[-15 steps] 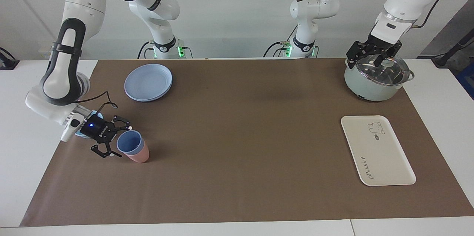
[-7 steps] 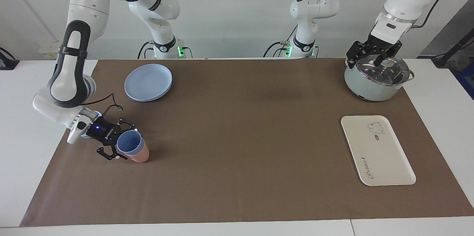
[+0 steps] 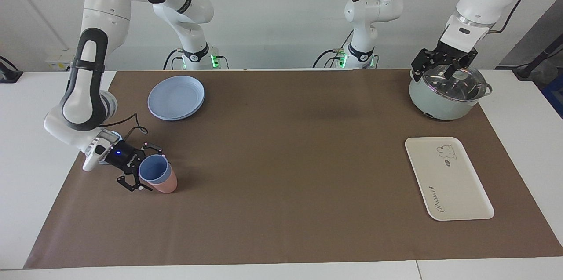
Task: Place cup on tray
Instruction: 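Close the right gripper around the nested cups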
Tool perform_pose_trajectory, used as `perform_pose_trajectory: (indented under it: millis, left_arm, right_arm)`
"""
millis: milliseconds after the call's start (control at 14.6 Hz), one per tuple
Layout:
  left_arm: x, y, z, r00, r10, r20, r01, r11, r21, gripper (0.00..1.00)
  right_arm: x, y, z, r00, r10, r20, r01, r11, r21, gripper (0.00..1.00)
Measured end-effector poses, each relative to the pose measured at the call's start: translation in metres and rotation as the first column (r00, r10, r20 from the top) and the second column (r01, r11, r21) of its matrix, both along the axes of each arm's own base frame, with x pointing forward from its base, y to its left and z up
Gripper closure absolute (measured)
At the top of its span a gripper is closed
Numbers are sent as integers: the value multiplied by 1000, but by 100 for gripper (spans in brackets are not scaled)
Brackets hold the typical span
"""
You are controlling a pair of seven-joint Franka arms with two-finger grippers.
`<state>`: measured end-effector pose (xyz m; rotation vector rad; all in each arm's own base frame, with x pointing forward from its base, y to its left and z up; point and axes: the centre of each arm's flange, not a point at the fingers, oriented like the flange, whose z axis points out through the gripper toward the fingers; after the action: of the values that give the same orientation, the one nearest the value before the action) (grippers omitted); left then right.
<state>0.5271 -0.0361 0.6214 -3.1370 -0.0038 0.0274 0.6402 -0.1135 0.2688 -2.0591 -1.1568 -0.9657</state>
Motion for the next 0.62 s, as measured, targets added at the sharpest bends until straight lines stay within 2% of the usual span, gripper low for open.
perform_pose_trajectory:
  millis: [342,411,479,616]
  left_arm:
    - [0,0,0,1000,0,0,0,1000,0,0]
    - [0,0,0,1000,0,0,0,1000,0,0]
    - [0,0,0,1000,0,0,0,1000,0,0]
    - [0,-1,0,1000,-1,0,1,1000,0,0]
  right_arm:
    - [3,9,0,1000,-9,6,9,1000,-1,1]
    - [3,10,-1,1000,-8,12,8,1000,-5,4]
    - [4,10,-1,1000,-5,24,5,1000,-12,14]
    - [4,8,-1,999,-11,35,12,1000,-15,17]
